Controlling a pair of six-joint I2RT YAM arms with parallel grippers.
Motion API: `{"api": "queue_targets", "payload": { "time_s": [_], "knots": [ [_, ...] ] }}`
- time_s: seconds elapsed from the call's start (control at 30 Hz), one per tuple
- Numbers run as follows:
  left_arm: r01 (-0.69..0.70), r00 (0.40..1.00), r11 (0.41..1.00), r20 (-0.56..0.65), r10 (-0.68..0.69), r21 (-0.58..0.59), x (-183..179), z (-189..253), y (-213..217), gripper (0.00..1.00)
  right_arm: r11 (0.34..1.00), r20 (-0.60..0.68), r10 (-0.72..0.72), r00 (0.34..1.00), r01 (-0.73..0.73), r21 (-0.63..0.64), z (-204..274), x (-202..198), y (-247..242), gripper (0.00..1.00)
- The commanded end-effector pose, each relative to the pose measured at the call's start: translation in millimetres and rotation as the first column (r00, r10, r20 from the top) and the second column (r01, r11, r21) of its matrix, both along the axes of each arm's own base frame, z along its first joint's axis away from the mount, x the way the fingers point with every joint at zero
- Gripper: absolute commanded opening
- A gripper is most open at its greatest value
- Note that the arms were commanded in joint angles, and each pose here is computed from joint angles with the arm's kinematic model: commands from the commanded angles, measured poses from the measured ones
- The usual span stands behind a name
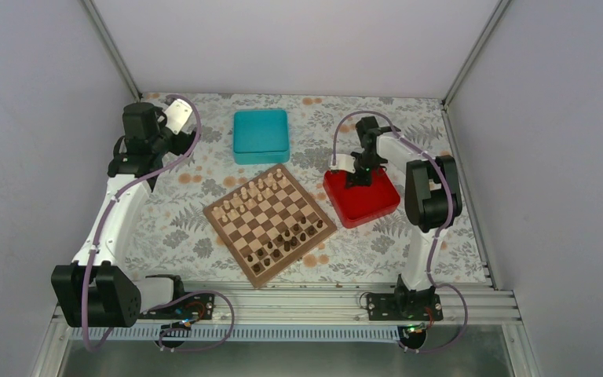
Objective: Set up the chess pieces on the board
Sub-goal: Pick up the chess piece from the storage box.
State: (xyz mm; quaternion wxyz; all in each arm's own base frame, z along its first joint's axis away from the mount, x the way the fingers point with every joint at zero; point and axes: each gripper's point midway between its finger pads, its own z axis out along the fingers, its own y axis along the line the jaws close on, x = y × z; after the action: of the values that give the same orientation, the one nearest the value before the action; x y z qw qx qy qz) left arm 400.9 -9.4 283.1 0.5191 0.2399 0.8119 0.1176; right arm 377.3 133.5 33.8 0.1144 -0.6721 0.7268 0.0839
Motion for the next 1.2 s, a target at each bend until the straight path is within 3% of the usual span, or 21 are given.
{"api": "queue_targets", "payload": {
  "time_s": [0.0, 0.1, 0.23, 0.4, 0.67, 0.93, 1.17],
  "knots": [
    [0.016, 0.999, 1.000, 0.030, -0.016, -0.002, -1.7, 6.4, -3.3, 1.00, 0.999, 0.003, 0.015, 1.000, -0.015, 0.030, 10.1, 0.1, 10.4, 0.21],
    [0.017, 0.999, 1.000, 0.028, -0.017, 0.000, -2.5, 5.3, -3.3, 1.00, 1.000, -0.006, 0.018, 1.000, -0.017, 0.021, 8.2, -1.5, 8.9, 0.23],
    [0.014, 1.000, 1.000, 0.028, -0.014, 0.005, -3.0, 3.3, -2.3, 1.00, 0.999, -0.010, 0.026, 1.000, -0.026, 0.033, 9.1, -3.5, 11.5, 0.11],
    [0.012, 1.000, 1.000, 0.024, -0.012, 0.010, -2.8, -0.6, -1.4, 1.00, 0.999, 0.000, 0.027, 1.000, -0.027, 0.036, 18.8, -5.6, 10.9, 0.05],
    [0.016, 0.999, 1.000, 0.035, -0.016, 0.005, -1.8, 3.3, -2.1, 1.00, 0.999, 0.078, 0.033, 0.996, -0.035, 0.021, 73.2, -12.5, 10.1, 0.04],
    [0.020, 0.999, 1.000, 0.037, -0.020, -0.003, 0.1, 5.0, -3.7, 1.00, 0.987, 0.113, 0.154, 0.982, -0.159, 0.037, 118.2, -52.4, 64.7, 0.06],
    [0.012, 0.999, 1.000, 0.037, -0.012, 0.003, -1.3, 3.9, -1.6, 1.00, 0.961, 0.058, 0.266, 0.962, -0.269, 0.056, 92.2, -101.9, 115.1, 0.07]
  ]
}}
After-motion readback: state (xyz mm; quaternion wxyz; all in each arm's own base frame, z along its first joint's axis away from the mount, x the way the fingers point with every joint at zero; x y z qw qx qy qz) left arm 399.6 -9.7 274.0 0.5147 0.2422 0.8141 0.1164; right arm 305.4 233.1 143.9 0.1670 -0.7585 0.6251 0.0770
